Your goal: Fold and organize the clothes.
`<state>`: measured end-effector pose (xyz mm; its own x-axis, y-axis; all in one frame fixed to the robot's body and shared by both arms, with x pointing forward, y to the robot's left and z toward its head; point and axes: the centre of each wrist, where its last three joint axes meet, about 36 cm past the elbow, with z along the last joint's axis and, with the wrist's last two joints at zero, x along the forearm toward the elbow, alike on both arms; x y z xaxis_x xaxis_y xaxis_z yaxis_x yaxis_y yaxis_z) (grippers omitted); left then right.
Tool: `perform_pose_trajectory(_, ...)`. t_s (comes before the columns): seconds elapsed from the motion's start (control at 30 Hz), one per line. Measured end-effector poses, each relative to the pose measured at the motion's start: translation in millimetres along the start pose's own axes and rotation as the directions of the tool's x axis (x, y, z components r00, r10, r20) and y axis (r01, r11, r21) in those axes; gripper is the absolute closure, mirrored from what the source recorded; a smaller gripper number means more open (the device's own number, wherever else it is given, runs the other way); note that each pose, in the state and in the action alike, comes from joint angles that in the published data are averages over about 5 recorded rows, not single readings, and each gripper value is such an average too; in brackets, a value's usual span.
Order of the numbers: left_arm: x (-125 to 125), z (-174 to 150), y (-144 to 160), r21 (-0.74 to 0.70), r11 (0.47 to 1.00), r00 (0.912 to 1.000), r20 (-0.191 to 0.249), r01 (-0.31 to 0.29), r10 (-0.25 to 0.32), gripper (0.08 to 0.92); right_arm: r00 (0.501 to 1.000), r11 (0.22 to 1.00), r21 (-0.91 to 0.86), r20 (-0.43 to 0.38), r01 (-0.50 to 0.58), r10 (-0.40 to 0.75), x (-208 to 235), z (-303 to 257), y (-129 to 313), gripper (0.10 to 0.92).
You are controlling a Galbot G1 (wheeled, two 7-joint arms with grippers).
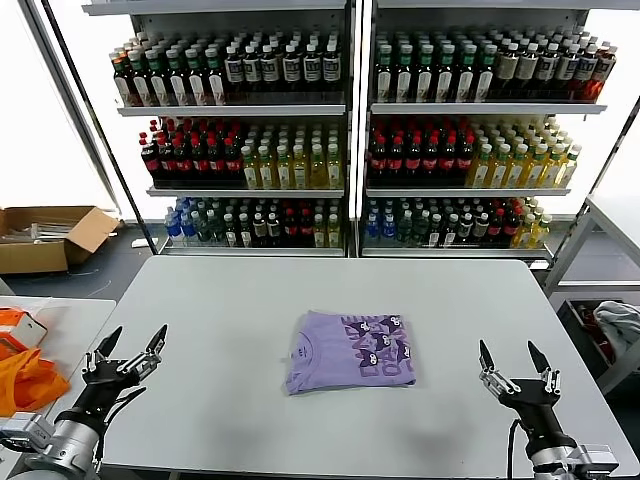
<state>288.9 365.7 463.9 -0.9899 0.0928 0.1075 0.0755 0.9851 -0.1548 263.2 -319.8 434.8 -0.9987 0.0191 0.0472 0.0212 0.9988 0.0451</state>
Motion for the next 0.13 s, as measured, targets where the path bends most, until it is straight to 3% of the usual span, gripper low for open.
perform_pose_trajectory(0.13,2.3,-1.6,1.1,-0.017,1.0,1.0,0.006,-0.001,0.001,0.177,1.0,1.0,0.0,-0.003,-0.005,0.005,2.8,1.0,-1.8,0.2)
